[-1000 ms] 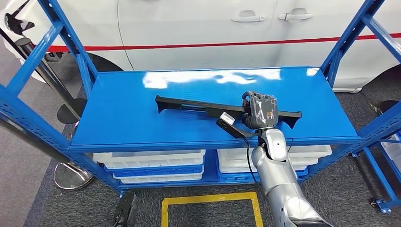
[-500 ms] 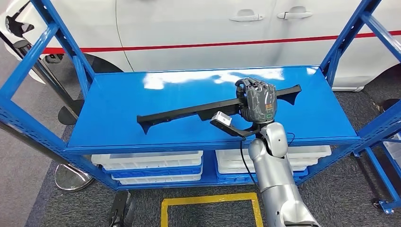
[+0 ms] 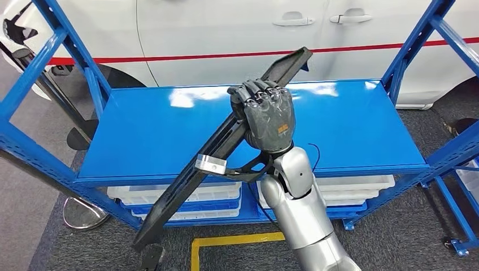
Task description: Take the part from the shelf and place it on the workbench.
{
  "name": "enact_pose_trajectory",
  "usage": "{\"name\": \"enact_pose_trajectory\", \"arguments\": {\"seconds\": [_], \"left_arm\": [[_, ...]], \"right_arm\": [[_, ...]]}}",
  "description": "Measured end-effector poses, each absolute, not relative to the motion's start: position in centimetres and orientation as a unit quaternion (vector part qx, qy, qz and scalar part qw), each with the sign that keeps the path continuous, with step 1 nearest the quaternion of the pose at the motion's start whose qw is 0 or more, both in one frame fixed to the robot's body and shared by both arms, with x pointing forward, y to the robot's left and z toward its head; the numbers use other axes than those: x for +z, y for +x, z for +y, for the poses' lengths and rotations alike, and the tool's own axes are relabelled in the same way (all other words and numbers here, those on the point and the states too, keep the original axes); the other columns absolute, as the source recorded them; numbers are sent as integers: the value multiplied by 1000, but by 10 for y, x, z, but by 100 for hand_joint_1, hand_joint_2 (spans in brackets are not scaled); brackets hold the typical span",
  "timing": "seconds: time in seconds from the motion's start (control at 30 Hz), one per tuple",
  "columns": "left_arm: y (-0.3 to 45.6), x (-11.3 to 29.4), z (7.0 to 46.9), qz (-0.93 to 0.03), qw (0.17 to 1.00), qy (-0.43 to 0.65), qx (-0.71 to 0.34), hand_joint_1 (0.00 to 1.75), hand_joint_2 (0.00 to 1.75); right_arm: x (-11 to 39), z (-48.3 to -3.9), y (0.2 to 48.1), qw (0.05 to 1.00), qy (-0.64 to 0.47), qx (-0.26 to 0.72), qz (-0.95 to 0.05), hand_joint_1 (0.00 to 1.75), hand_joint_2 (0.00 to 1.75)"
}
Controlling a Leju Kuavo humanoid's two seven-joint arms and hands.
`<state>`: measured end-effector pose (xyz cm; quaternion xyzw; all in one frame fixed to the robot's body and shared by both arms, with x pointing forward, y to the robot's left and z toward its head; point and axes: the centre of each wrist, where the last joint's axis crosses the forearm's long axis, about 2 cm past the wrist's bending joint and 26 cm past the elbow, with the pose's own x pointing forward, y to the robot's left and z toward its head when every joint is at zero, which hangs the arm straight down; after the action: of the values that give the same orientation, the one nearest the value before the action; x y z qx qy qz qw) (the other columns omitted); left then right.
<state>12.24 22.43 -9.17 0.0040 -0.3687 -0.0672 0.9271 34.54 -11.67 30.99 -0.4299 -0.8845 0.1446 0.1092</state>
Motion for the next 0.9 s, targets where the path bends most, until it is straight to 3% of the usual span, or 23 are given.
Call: {"name": "enact_pose_trajectory", "arguments": {"seconds": [0.37, 0.9], "left_arm": [[124, -91, 222, -375, 918, 20, -130, 0, 175], [117, -92, 217, -348, 930, 6, -117, 0, 175]], "right_arm": [[331, -107, 342, 76, -396, 133, -905, 175, 175], [324, -93, 332, 66, -377, 159, -910, 175, 175]]}}
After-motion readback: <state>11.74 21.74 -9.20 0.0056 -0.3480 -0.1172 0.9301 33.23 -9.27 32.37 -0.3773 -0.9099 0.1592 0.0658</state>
